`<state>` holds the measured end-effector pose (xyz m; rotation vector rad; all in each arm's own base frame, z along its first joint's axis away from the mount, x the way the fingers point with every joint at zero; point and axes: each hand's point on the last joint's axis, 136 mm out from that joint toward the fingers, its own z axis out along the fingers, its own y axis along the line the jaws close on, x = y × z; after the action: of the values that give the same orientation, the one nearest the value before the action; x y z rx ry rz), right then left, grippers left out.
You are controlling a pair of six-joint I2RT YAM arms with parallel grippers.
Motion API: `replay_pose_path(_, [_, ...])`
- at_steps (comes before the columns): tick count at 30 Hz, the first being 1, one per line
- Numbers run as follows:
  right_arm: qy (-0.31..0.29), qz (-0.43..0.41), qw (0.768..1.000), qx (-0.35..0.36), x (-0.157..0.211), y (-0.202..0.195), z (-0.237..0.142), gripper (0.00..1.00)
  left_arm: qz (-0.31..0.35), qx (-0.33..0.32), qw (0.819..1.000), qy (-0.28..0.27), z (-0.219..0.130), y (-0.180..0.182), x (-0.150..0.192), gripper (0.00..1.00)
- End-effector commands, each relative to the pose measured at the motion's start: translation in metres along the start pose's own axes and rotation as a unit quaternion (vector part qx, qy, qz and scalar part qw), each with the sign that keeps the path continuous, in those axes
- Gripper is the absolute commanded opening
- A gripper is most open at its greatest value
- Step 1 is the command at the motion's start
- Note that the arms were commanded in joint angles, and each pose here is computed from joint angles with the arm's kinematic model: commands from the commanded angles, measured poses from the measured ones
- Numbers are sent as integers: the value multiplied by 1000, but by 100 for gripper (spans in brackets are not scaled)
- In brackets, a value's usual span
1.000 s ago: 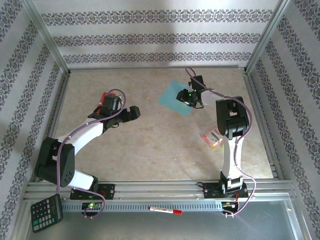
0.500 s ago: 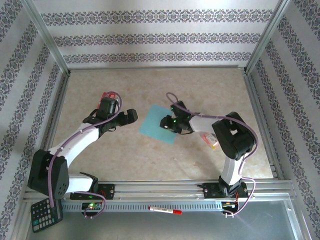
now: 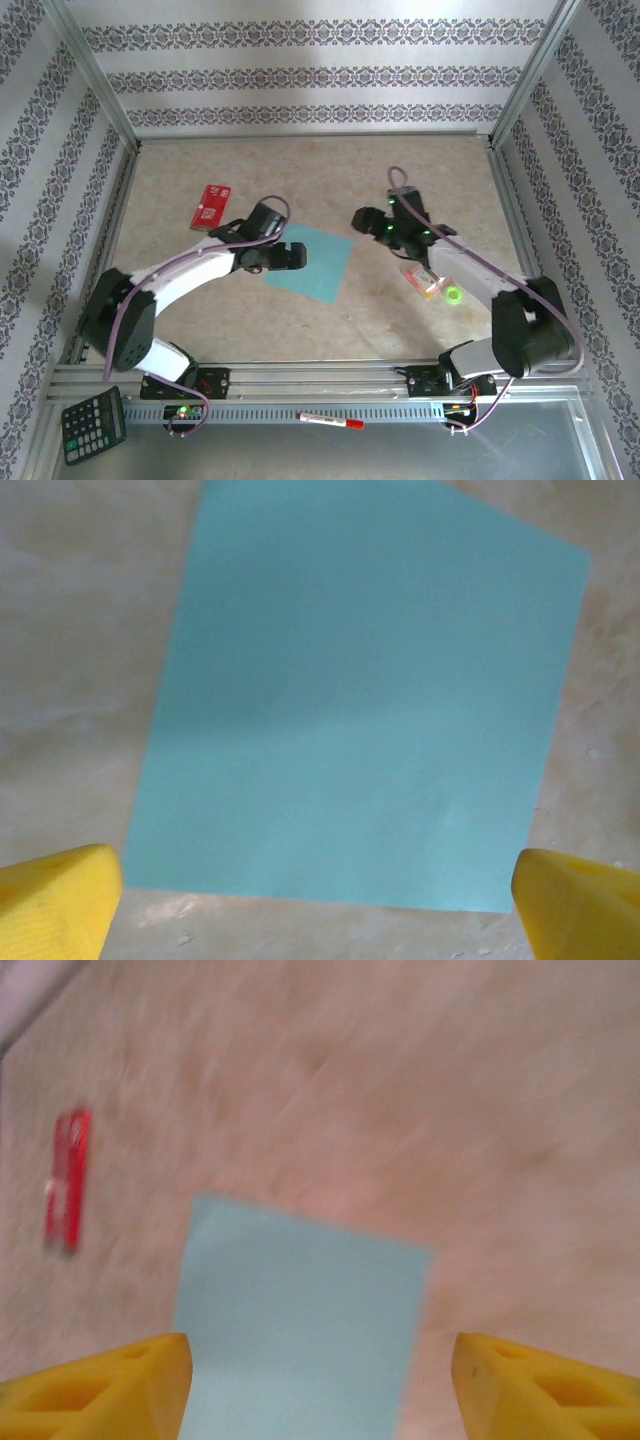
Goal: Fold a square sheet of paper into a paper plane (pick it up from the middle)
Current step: Move the square sheet of paper to the center of the table, then first fold the square sheet of paper in half at the center of the table.
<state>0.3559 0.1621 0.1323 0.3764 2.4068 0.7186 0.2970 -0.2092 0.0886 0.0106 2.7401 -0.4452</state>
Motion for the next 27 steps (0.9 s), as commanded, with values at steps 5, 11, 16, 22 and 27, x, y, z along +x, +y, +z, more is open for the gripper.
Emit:
replay_pose_path(5, [-10, -54, 991, 118, -9, -79, -28, 87, 72, -106, 989, 71, 36, -9, 6, 100])
replay_pose_path(11, [2, -55, 992, 115, -6, -86, -21, 92, 107, -136, 979, 110, 61, -20, 0, 100])
replay_pose_path(16, [14, -46, 994, 102, 0, -88, -12, 92, 123, -150, 972, 136, 77, -24, -1, 100])
replay_pose_path(22, [24, -40, 994, 98, 7, -93, -6, 92, 126, -153, 968, 154, 92, -24, 5, 100])
replay_pose_path(27, [29, -34, 995, 92, 10, -93, -3, 92, 126, -159, 965, 167, 104, -22, 14, 100])
